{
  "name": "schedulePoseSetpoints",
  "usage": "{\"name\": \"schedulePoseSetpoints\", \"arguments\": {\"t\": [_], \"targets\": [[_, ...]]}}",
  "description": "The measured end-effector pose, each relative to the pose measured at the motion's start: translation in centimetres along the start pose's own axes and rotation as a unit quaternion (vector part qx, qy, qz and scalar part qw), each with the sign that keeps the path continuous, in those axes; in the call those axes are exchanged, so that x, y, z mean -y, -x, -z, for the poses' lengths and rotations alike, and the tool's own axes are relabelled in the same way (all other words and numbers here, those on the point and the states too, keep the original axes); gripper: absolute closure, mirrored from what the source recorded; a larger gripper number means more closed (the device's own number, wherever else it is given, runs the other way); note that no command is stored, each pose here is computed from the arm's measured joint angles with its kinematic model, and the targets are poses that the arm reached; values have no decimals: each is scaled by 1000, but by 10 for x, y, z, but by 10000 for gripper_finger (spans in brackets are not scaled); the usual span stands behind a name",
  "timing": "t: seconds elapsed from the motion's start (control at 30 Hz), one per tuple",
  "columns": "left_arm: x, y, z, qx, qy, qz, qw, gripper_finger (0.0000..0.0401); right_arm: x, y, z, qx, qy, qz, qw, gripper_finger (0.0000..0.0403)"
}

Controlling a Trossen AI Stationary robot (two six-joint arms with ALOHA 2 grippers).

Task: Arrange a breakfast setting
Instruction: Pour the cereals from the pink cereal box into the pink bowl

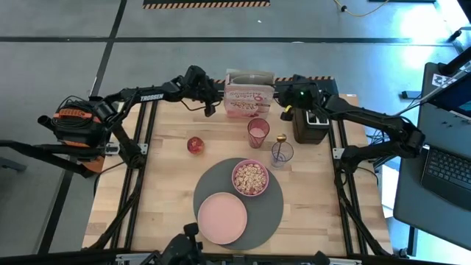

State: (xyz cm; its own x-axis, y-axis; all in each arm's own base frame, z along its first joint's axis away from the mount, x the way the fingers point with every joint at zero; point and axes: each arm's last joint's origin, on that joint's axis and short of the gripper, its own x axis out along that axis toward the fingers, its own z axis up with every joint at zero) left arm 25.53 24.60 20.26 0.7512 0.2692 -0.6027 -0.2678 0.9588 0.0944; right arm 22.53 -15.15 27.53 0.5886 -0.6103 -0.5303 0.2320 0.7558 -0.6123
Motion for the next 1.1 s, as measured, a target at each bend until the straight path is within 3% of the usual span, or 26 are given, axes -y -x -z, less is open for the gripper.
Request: {"name": "schedulePoseSetpoints", "arguments": {"t": [0.8, 0.9, 1.1], "targets": [[8, -4, -13, 41, -14, -8, 999, 401, 2, -11, -4, 66, -8, -36, 997, 403], [4, -2, -9, 20, -5, -35, 999, 401, 2, -11, -5, 70, -8, -38, 997, 403], [-4, 3, 11, -55, 35, -26, 998, 401, 2, -11, -5, 70, -8, -37, 997, 403]]}}
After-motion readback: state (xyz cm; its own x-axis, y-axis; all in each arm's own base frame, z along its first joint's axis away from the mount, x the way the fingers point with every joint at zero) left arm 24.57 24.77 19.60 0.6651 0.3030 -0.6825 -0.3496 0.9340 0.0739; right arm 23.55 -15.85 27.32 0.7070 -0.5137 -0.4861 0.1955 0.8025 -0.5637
